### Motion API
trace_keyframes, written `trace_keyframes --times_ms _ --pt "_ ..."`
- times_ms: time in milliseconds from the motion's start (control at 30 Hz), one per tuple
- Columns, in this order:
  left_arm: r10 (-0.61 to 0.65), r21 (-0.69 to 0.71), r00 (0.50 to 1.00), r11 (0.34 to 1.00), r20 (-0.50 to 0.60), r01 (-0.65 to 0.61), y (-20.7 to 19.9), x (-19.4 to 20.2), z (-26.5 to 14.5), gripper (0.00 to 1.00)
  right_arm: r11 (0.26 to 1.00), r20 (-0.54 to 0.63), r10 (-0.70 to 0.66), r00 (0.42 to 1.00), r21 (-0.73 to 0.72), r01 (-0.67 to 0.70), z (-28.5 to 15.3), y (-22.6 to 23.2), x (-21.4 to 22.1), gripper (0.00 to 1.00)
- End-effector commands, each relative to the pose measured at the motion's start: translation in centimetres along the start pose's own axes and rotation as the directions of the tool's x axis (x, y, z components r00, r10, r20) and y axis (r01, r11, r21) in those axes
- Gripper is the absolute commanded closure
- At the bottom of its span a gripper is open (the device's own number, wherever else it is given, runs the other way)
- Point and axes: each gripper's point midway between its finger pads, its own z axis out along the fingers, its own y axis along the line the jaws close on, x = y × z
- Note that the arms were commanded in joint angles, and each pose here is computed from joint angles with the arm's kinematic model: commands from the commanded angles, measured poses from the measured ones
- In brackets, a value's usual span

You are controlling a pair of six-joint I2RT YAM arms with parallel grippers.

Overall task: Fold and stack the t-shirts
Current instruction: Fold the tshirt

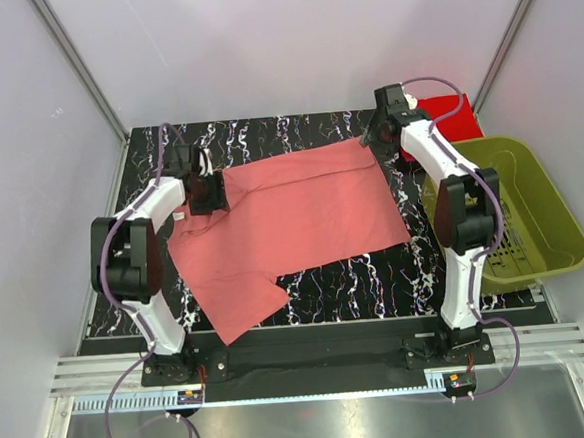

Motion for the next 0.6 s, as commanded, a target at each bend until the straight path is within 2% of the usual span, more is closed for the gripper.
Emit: trace_keyframes --times_ms 0,100,233,433,533,567 --pt "0.083 0.036 0.996 0.996 0.041 -0.085 -0.7 -2.0 0.2 0.40 0.992 0.000 -0.036 0.999 -0.117 0.036 -3.9 1.4 -0.1 0.44" --pt "0.111 -0.009 0.993 0.994 0.027 -0.111 0.3 -2.2 1.1 0.39 0.988 0.012 -0.047 0.999 -0.149 0.049 -5.4 1.5 -0.1 0.44" --pt "0.121 0.018 0.993 0.992 -0.001 -0.121 0.1 -1.7 2.2 0.42 0.985 0.021 -0.056 0.998 -0.165 0.059 -6.5 1.2 0.2 0.44" --pt "0.112 0.062 0.994 0.992 -0.014 -0.111 -1.2 -0.9 2.3 0.56 0.983 0.023 -0.063 0.998 -0.170 0.066 -6.7 1.3 0.2 0.44" --pt "0.128 0.074 0.992 0.989 -0.007 -0.128 -2.4 -0.8 1.5 0.75 0.982 0.023 -0.060 0.998 -0.179 0.063 -6.9 1.5 0.0 0.44" --pt "0.132 0.075 0.991 0.989 0.002 -0.131 -2.8 -1.0 1.2 0.87 0.982 0.023 -0.060 0.998 -0.179 0.063 -7.0 1.5 0.0 0.44"
